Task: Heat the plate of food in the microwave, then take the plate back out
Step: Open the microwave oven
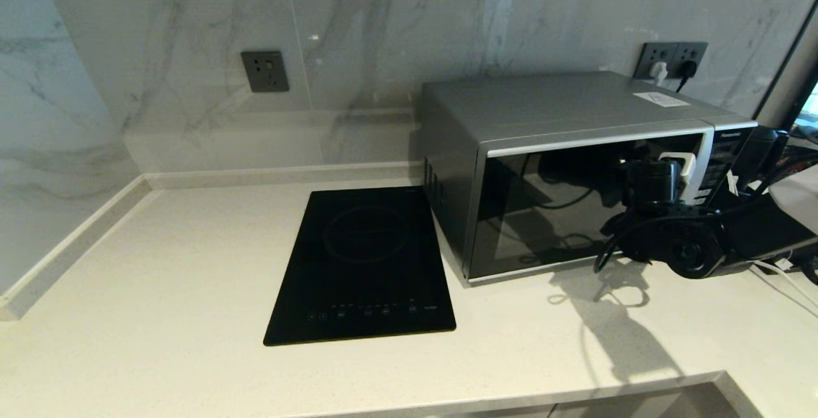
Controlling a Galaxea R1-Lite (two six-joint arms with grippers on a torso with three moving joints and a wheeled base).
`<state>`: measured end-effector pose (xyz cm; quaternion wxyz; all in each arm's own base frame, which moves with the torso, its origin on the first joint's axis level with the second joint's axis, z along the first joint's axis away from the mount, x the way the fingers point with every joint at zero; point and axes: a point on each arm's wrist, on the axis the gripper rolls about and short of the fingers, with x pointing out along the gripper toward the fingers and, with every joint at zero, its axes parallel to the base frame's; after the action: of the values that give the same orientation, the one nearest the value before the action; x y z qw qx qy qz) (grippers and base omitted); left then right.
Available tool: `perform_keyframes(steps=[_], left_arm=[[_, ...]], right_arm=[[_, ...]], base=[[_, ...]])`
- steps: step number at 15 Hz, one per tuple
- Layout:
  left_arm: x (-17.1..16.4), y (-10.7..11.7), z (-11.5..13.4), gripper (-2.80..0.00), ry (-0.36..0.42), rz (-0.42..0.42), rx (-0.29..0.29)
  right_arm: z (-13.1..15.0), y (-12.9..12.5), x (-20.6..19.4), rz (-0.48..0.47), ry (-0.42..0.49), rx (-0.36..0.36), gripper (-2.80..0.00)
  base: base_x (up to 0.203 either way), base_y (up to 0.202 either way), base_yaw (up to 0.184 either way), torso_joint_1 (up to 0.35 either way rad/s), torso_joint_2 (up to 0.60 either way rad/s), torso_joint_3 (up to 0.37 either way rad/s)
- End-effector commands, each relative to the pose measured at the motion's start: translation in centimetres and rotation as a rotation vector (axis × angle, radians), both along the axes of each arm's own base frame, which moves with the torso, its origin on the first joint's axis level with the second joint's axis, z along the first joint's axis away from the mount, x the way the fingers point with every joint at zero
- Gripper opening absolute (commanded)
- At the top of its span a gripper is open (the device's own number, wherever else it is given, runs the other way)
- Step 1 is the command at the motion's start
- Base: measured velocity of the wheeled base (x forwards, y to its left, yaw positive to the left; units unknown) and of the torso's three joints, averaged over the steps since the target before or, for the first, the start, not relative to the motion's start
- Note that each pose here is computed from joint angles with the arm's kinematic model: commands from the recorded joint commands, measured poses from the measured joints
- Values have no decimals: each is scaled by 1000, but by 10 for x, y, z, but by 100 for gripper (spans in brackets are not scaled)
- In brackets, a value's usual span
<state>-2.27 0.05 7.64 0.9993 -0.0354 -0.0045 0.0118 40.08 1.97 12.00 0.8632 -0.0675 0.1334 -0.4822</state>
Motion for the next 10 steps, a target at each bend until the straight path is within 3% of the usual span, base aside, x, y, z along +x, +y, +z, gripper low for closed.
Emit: perform_keyframes(steps=[1,10], left_arm=[[0,0,0,-280,0,1,0],[0,0,0,-280,0,1,-1]], right_arm=[[-9,0,-8,-7,14,-4,-280],[-38,-3,-34,-7,22,-6,-280]], base=[[0,0,0,0,0,0],[0,0,0,0,0,0]])
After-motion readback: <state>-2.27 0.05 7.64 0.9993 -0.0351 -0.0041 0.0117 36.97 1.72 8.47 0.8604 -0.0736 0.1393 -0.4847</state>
